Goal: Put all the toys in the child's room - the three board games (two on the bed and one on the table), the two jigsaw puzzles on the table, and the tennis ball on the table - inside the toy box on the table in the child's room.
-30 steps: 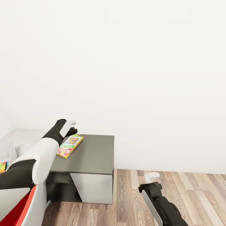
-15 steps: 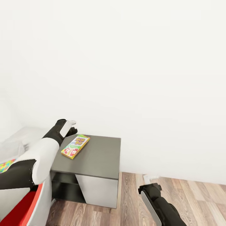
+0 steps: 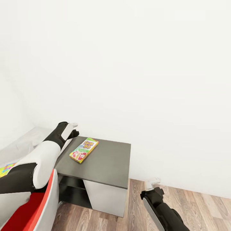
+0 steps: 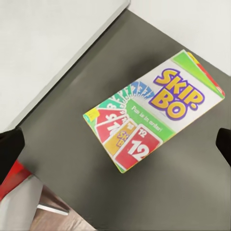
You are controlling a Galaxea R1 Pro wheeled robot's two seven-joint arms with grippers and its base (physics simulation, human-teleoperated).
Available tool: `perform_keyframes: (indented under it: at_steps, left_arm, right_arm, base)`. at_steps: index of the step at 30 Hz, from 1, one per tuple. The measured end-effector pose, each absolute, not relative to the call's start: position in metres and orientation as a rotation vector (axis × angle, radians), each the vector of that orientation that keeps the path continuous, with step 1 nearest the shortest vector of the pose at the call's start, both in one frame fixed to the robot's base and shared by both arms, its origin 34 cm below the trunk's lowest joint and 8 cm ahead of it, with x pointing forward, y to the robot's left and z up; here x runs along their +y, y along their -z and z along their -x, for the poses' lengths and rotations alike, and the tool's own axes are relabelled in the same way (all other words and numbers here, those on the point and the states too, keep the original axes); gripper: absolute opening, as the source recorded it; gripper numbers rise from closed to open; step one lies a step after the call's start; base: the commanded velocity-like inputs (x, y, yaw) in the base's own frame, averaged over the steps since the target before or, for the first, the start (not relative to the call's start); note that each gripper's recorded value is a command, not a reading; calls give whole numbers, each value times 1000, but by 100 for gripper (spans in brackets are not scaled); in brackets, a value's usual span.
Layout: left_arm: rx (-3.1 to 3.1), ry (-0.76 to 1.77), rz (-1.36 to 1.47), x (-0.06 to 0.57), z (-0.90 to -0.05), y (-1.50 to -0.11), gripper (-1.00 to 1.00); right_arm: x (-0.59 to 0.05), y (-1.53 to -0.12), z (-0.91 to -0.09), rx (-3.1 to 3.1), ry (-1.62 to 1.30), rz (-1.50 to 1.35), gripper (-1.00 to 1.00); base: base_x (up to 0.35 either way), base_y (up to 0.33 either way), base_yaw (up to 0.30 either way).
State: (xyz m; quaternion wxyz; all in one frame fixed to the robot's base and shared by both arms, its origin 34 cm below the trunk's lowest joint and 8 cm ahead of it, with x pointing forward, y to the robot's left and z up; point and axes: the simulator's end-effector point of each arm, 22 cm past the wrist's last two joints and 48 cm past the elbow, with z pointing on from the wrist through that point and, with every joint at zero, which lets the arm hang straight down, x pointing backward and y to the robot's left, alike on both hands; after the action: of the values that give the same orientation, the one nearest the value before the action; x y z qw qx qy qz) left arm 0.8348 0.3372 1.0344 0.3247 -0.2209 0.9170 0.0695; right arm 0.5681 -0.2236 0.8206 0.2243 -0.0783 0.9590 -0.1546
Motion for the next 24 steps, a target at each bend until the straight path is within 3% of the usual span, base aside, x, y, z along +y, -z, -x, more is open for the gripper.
perform_keyframes:
  at_steps: [13, 24]
  left_arm:
    - [2397, -182, 580, 337, -836, -1035, 100]
    - [2375, -183, 588, 339, -838, -1037, 100]
  right_arm:
    - [-226, -818, -568, 2603, 521, 326, 100]
    - [-223, -813, -564, 2620, 519, 336, 100]
  base:
    - [110, -3, 2]
    - [193, -125, 0]
